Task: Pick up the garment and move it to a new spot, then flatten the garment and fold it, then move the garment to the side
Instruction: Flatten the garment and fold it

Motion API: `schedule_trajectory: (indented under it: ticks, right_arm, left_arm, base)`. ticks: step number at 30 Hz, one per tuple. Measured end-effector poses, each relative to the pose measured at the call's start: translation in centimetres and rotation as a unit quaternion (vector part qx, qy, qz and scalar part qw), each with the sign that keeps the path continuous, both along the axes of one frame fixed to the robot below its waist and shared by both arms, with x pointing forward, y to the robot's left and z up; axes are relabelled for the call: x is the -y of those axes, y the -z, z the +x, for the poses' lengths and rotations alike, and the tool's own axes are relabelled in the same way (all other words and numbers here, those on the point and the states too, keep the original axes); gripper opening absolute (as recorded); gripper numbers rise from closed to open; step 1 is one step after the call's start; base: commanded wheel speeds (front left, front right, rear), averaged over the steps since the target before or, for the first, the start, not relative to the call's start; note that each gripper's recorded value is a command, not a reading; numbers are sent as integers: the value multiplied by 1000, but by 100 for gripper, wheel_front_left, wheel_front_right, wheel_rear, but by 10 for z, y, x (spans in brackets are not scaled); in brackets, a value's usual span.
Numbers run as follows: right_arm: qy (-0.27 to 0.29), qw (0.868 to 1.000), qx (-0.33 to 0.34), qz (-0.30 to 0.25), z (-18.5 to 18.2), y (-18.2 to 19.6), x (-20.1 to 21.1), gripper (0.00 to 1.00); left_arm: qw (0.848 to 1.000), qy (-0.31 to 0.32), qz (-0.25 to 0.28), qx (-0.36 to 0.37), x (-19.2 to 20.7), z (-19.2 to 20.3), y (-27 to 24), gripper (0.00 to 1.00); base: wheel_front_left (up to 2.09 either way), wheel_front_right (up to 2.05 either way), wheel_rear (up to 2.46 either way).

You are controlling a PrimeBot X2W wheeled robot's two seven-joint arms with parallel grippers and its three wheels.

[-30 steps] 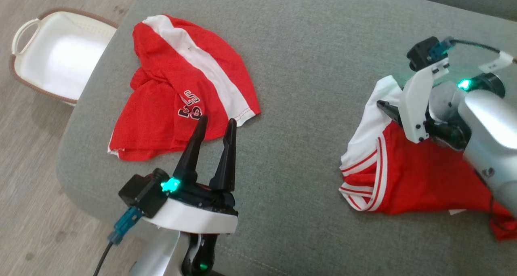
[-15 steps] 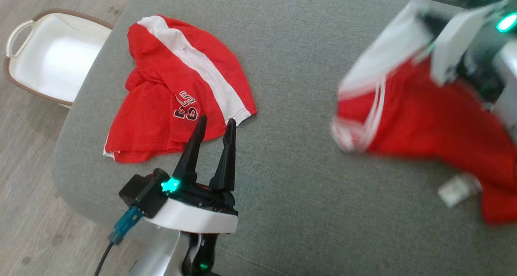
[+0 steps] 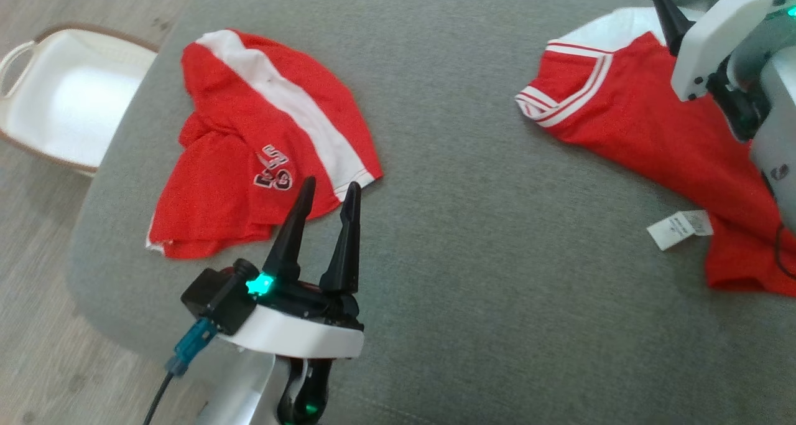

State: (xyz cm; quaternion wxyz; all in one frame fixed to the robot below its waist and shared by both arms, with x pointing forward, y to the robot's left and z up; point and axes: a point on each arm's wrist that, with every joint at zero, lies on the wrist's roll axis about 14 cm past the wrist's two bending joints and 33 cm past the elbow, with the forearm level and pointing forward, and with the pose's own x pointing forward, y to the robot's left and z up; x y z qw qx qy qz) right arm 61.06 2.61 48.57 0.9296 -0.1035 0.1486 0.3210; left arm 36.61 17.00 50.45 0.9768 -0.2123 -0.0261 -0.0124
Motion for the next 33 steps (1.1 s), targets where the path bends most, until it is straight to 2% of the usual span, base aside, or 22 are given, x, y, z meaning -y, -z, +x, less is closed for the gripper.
schedule_trajectory:
  ticks: [2,4,10,13,18,23,27,33]
  right_arm:
    - [3,1000,21,15,-1,-9,4,100]
    - [3,999,42,32,-4,-19,7,100]
    - [18,992,80,98,-28,-44,26,100]
    - [27,989,89,112,-36,-52,39,100]
    - [62,976,138,159,-64,-81,81,100]
    - [134,966,139,171,-121,-50,133,100]
    - [175,962,126,168,-177,-20,152,100]
    - [240,948,124,168,-223,-5,181,100]
  left_arm:
    - [1000,5,8,2,2,2,-1,100]
    - [999,18,38,6,8,5,-1,100]
    - [999,30,31,33,14,17,-16,100]
    - [998,36,27,42,19,22,-20,100]
    - [996,64,17,67,38,31,-35,100]
    - [993,95,10,71,60,26,-36,100]
    - [990,120,8,71,76,19,-36,100]
    - [986,147,12,79,94,14,-40,100]
  base:
    - [0,0,0]
    - [0,0,0]
    - [0,0,0]
    - [0,0,0]
    - [0,0,0]
    - [0,0,0]
    - [0,0,0]
    - [0,0,0]
